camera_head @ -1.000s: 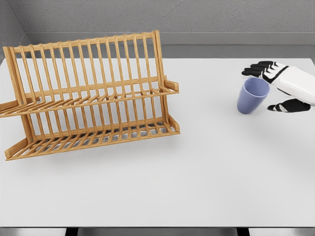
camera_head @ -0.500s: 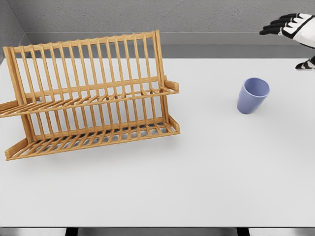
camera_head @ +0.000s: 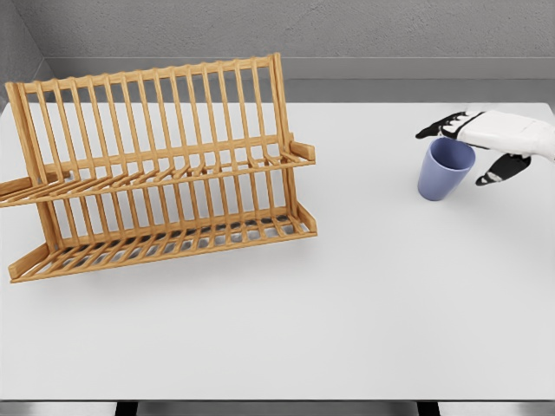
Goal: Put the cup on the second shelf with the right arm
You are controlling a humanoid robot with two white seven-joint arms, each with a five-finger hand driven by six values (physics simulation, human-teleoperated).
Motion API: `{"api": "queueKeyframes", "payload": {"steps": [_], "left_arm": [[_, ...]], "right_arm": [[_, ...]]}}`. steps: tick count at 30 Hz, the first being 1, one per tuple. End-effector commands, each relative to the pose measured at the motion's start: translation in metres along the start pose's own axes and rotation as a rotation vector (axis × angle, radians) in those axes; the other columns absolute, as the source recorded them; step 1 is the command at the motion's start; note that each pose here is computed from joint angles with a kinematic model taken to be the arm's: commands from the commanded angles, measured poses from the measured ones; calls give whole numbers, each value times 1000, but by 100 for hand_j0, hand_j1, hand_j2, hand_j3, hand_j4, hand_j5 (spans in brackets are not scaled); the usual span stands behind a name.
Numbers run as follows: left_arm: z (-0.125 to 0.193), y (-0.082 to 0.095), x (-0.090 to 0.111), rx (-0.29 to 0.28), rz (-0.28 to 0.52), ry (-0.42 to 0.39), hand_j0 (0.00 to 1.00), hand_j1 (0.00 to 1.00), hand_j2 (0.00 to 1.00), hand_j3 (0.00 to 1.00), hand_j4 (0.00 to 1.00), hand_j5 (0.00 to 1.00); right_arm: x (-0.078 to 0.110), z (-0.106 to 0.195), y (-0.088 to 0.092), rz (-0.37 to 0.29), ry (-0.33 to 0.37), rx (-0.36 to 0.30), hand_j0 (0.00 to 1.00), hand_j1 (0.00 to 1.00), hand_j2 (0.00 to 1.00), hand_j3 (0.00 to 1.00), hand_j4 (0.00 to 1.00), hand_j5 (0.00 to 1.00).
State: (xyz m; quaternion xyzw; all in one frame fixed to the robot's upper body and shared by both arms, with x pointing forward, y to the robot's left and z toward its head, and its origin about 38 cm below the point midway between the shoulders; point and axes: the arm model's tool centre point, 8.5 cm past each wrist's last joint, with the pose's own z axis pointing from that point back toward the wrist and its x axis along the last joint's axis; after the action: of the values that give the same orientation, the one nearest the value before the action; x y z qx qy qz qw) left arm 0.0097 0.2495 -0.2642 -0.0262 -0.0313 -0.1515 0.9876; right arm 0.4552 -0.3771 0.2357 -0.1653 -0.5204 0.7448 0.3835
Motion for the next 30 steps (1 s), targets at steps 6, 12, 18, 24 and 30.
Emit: {"api": "queueKeyframes", "payload": {"steps": [6, 12, 18, 24, 30], "left_arm": [[0, 0, 0, 0, 0, 0, 100, 100, 100, 100, 100, 100], [0, 0, 0, 0, 0, 0, 100, 100, 100, 100, 100, 100], [0, 0, 0, 0, 0, 0, 100, 100, 100, 100, 100, 100], [0, 0, 0, 0, 0, 0, 100, 100, 100, 100, 100, 100], [0, 0, 0, 0, 0, 0, 100, 100, 100, 100, 100, 100]], "right_arm": [[-14, 2, 1, -32, 37, 2, 100, 100, 100, 100, 100, 100], [-18, -18, 6, -55, 35, 38, 100, 100, 100, 100, 100, 100], [-19, -19, 9, -61, 37, 45, 100, 100, 100, 100, 100, 100], [-18, -25, 13, -67, 30, 59, 89, 89, 89, 89, 89, 89], [-17, -26, 12, -67, 30, 57, 67, 67, 67, 67, 67, 67]]}}
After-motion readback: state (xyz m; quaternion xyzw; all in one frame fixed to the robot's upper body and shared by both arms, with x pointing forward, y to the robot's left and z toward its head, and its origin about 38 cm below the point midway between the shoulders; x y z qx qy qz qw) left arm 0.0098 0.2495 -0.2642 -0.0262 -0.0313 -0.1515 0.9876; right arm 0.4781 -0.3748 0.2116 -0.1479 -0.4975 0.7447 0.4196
